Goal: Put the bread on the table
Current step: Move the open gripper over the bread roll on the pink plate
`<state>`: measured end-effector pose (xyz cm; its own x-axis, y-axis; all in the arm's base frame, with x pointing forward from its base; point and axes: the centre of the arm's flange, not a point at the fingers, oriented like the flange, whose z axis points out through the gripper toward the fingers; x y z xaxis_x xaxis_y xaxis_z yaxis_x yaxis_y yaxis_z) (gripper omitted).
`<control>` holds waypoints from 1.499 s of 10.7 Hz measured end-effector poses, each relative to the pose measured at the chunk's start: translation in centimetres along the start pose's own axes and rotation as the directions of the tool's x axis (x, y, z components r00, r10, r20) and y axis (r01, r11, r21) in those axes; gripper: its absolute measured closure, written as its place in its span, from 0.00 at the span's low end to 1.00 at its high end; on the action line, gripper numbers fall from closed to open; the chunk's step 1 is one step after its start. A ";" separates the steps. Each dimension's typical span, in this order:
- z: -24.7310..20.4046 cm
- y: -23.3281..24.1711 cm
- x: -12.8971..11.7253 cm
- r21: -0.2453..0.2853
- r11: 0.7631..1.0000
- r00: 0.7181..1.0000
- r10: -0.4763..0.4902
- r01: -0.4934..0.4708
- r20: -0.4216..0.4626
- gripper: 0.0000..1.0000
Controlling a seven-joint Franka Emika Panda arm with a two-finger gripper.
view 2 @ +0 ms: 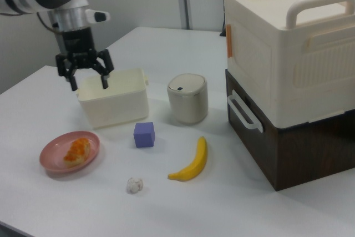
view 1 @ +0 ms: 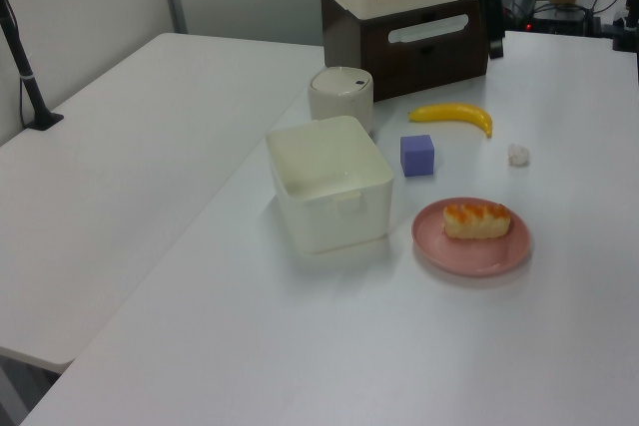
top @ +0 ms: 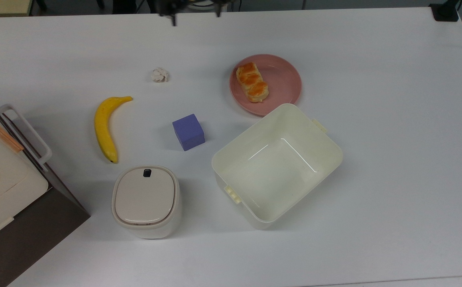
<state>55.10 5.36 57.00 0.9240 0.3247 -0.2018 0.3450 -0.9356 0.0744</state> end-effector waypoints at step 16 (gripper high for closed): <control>17.1 -11.8 6.4 -0.070 0.970 0.959 -0.219 0.235 0.179 0.00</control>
<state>54.09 16.14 38.15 0.7809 0.4919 -0.3851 0.5630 -0.8212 0.0927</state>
